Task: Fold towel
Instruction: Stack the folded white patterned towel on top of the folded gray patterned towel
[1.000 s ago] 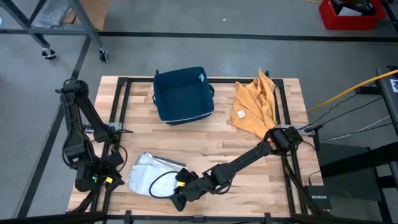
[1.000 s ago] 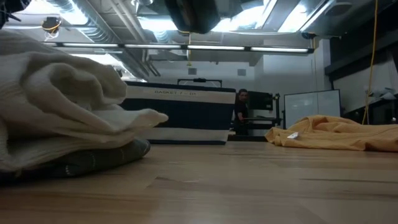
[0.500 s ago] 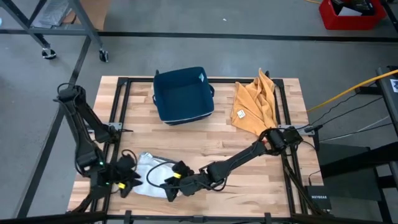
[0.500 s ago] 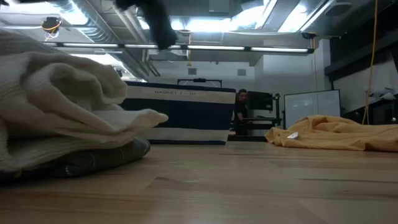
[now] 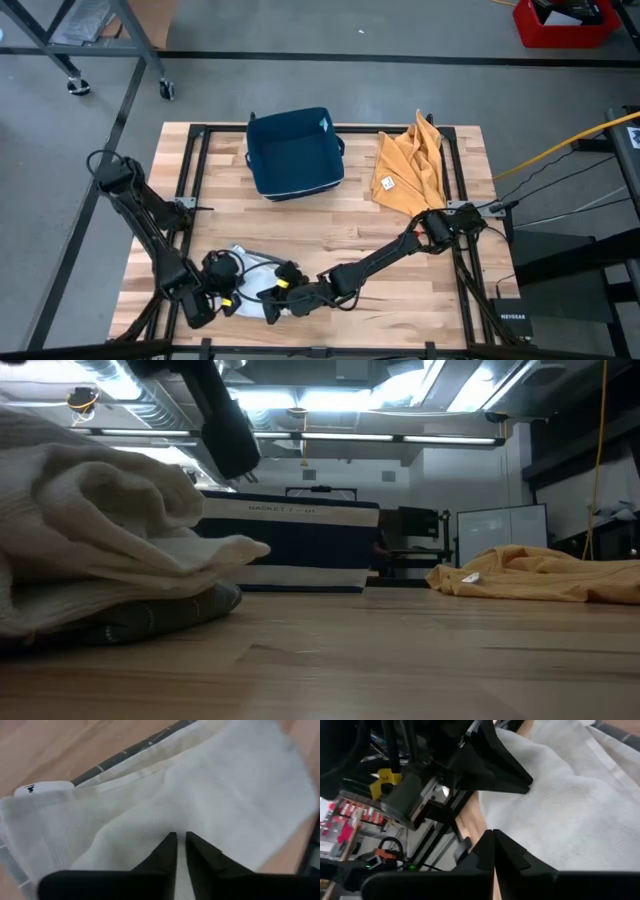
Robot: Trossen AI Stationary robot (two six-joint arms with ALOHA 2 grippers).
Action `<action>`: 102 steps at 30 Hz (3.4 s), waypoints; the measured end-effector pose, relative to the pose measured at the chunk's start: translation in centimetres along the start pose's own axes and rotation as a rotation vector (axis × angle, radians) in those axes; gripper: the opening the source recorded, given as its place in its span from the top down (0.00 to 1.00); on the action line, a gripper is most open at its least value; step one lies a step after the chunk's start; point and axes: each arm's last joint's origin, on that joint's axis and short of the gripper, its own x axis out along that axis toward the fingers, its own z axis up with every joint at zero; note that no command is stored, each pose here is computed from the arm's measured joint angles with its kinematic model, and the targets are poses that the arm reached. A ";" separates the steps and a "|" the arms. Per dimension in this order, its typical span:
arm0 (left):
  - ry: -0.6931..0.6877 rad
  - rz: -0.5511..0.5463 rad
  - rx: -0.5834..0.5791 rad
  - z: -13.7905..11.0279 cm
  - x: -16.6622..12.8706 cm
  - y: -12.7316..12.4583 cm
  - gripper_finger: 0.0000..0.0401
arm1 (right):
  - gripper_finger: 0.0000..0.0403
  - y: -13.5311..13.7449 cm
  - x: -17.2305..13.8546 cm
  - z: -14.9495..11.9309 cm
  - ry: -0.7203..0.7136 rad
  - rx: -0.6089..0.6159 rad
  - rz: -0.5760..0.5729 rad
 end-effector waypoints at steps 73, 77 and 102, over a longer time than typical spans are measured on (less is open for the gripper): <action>0.083 0.345 0.009 0.0 -2.0 6.4 0.99 | 0.99 -1.4 1.1 -1.8 0.045 0.010 0.009; 0.057 0.425 0.011 -0.4 -0.8 8.4 0.99 | 0.99 -0.6 1.1 -1.6 0.037 0.013 0.086; -0.088 -0.072 -0.205 3.2 -4.0 5.6 0.99 | 0.99 5.1 -3.1 4.9 -0.246 -0.274 0.192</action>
